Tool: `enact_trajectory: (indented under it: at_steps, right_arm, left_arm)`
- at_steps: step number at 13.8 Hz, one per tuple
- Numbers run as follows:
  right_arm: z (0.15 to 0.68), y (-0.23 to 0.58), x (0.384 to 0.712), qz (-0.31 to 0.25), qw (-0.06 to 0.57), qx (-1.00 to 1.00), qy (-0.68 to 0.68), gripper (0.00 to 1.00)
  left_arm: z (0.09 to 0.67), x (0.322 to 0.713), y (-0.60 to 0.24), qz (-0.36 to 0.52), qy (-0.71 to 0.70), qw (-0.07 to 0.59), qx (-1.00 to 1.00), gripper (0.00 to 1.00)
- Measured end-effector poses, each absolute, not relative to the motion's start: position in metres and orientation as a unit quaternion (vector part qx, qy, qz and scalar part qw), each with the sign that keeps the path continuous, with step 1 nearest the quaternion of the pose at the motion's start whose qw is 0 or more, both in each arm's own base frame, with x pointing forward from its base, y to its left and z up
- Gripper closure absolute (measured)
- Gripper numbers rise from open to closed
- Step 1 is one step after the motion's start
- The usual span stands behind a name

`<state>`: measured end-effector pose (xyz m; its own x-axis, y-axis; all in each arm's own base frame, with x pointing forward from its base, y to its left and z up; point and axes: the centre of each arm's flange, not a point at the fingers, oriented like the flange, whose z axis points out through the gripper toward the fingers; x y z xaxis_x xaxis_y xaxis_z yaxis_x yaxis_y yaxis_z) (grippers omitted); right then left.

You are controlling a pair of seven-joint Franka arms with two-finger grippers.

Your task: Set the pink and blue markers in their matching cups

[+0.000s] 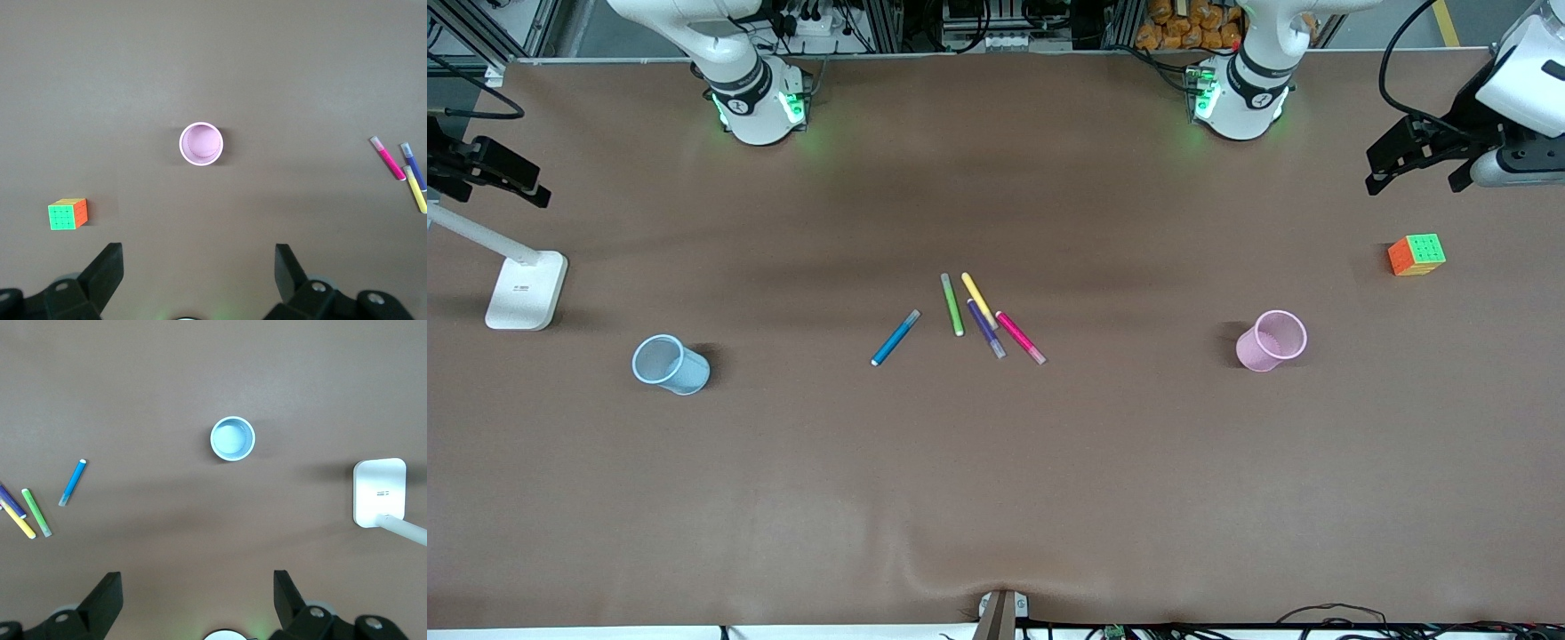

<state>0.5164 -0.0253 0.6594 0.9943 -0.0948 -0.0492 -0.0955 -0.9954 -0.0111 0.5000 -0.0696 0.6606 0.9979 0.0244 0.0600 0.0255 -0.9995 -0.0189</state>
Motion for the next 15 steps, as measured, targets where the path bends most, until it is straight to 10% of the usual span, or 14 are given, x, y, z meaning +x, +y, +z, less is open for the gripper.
enact_trajectory:
  at_steps: [15]
  right_arm:
    - [0.6594, -0.0252, 0.5164, 0.024, 0.007, -0.999, 0.048, 0.00]
  left_arm:
    - [0.6551, 0.4993, -0.0684, -0.014, -0.015, 0.012, -1.000, 0.00]
